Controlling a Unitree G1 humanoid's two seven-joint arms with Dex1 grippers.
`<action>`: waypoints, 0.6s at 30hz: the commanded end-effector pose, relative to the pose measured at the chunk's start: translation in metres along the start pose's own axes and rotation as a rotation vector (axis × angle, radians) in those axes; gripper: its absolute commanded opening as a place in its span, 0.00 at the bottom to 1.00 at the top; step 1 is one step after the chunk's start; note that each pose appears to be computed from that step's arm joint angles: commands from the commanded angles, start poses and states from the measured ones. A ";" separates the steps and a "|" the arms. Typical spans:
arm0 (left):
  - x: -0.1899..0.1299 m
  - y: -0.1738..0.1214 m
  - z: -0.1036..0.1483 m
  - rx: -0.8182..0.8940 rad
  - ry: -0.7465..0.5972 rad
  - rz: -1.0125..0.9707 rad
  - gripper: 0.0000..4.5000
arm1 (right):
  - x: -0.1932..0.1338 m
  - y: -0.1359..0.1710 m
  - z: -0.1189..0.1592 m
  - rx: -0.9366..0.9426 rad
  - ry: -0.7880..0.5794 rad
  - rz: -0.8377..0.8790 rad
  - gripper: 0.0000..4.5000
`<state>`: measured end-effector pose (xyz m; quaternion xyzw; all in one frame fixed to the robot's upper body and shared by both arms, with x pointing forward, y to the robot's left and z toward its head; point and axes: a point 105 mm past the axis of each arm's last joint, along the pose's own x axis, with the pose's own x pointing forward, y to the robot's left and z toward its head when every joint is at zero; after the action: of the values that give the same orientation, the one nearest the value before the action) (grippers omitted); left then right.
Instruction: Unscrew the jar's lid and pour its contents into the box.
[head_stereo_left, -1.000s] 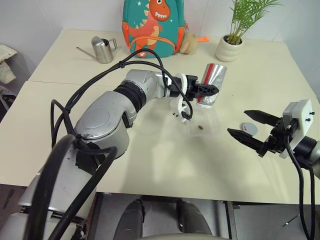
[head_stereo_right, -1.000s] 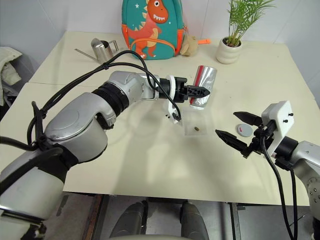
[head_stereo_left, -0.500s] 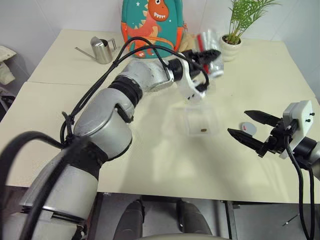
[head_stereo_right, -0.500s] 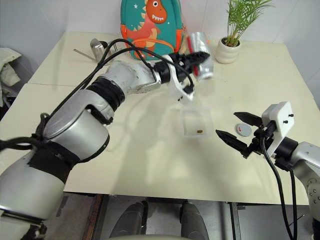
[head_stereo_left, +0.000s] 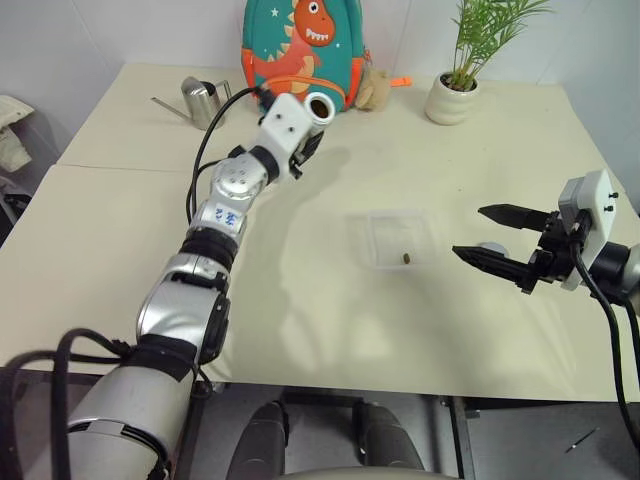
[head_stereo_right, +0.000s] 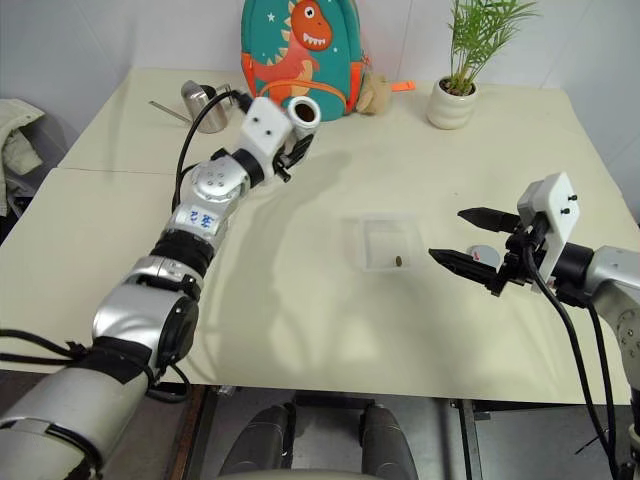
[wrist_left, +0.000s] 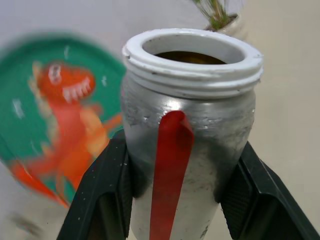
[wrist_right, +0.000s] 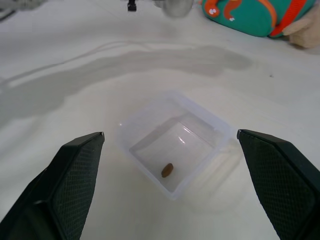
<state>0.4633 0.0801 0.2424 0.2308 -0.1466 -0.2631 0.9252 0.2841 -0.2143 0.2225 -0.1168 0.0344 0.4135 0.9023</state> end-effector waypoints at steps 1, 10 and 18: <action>-0.017 0.014 0.010 -0.174 -0.091 0.013 0.42 | -0.001 -0.001 0.006 -0.040 0.011 0.043 1.00; -0.063 0.000 -0.027 -0.356 -0.048 -0.068 0.42 | 0.004 -0.003 -0.001 -0.028 0.027 0.111 1.00; -0.071 -0.012 -0.046 -0.356 0.044 -0.109 0.58 | 0.009 -0.003 -0.002 -0.036 0.035 0.133 1.00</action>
<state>0.4212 0.1269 0.1747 0.0625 -0.0459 -0.3246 0.9427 0.2932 -0.2120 0.2110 -0.1243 0.0681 0.4656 0.8736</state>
